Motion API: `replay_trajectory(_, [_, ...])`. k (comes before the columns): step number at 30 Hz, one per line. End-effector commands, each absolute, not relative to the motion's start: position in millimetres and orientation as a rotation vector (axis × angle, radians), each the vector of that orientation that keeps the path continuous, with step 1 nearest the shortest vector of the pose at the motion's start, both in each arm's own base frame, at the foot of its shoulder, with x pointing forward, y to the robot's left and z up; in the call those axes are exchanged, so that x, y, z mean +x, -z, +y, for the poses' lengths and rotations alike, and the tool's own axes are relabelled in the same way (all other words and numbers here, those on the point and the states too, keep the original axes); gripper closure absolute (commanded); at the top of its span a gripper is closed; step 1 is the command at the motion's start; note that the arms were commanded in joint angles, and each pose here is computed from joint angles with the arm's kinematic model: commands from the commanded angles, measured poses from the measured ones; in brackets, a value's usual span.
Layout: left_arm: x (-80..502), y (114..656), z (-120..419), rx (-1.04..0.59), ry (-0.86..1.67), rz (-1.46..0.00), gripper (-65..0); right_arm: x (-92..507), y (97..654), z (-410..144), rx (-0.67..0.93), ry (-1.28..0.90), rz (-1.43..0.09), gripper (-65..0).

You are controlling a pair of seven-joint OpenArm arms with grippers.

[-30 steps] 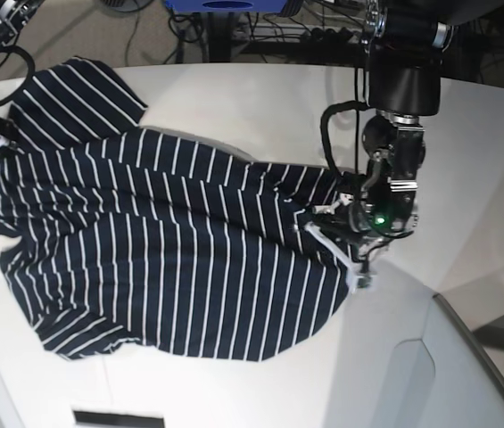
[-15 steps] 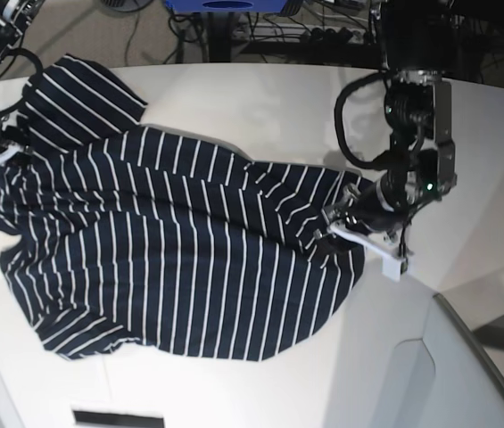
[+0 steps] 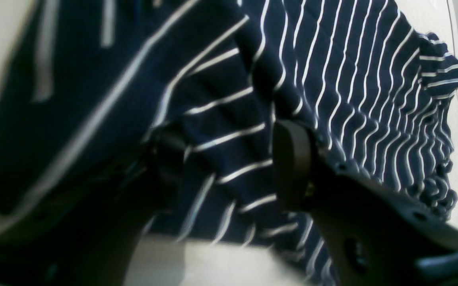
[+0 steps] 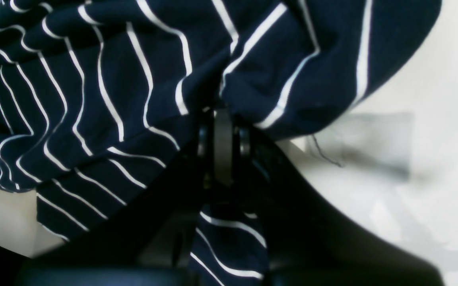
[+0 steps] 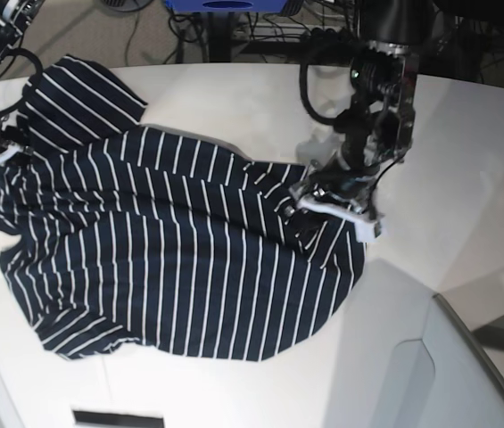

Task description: Layout the t-shirt on the table in an organized manner, then fold the t-shirt properly

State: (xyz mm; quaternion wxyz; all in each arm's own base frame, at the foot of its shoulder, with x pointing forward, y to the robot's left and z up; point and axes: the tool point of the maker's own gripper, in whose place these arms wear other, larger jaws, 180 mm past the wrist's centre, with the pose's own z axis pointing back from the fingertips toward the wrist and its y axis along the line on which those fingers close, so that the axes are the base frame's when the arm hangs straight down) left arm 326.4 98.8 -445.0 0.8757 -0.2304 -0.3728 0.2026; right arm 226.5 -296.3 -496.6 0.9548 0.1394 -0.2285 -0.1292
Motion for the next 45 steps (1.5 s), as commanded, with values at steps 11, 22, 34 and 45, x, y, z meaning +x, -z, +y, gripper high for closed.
replay_trajectory(11, [376.8, 457.0, 76.8, -0.469, -0.543, -0.716, -21.2, 230.1, 489.9, -308.1, 0.256, 0.253, -0.475, 0.0])
replay_trajectory(22, [364.9, 459.2, 90.4, -0.352, -0.565, -0.673, -3.6, 231.1, 489.2, -308.9, 0.254, 0.252, -0.478, 0.0])
replay_trajectory(34, [320.0, 467.9, 151.8, -0.166, -0.678, -0.647, -2.3, 231.1, 489.2, -308.9, 0.254, 0.252, -0.478, 0.0])
replay_trajectory(45, [282.8, 461.2, 200.1, -0.063, -0.659, -0.673, -2.3, 231.1, 489.2, -308.9, 0.254, 0.252, -0.478, 0.0])
